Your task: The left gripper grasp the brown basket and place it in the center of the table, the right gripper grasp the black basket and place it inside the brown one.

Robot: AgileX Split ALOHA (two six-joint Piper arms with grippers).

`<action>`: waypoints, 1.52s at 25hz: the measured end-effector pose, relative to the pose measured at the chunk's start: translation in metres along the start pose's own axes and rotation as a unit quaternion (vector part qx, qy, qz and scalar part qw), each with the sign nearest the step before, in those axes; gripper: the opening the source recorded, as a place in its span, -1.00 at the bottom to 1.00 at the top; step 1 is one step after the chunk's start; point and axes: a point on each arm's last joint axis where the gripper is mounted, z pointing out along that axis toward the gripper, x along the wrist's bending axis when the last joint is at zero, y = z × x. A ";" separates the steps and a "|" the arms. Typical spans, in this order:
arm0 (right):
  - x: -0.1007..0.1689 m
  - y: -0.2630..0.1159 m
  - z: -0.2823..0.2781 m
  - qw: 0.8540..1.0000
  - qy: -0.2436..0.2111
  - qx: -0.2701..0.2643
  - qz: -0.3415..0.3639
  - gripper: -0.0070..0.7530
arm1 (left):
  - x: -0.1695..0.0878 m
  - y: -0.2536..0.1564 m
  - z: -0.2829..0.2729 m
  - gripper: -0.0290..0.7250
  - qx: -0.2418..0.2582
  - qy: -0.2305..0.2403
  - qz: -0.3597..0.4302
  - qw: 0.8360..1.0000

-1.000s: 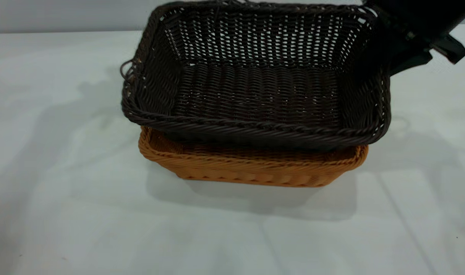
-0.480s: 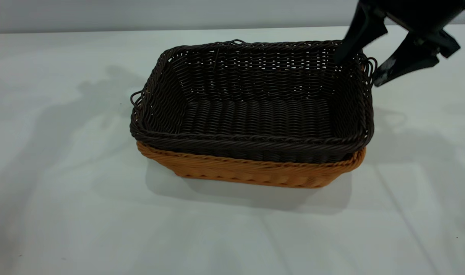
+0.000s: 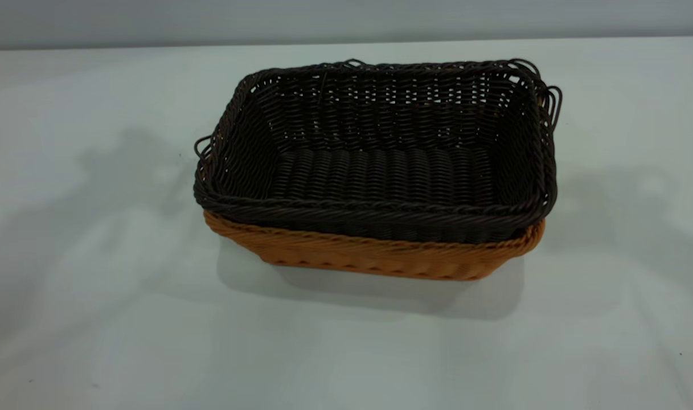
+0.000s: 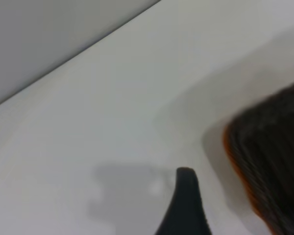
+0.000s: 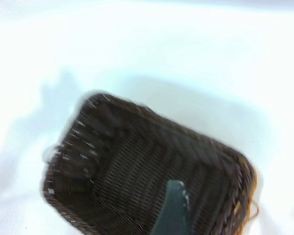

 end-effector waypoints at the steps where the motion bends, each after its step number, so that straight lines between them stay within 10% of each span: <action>1: 0.012 0.000 -0.019 1.000 0.002 -0.016 -0.018 0.51 | -0.005 -0.002 -0.016 0.48 0.000 0.000 -0.008 1.000; 11: 0.129 -0.113 -0.178 0.974 0.000 -0.164 -0.159 0.50 | -0.054 -0.027 -0.142 0.48 -0.059 0.011 -0.087 0.994; 20: 0.154 -0.255 -0.240 0.922 -0.132 -0.338 -0.138 0.50 | -0.111 -0.118 -0.209 0.48 -0.121 0.027 -0.108 0.986; 38: 0.079 -0.286 -0.138 0.977 -0.146 -0.111 -0.112 0.50 | -0.169 -0.302 -0.166 0.48 -0.137 0.073 -0.102 0.983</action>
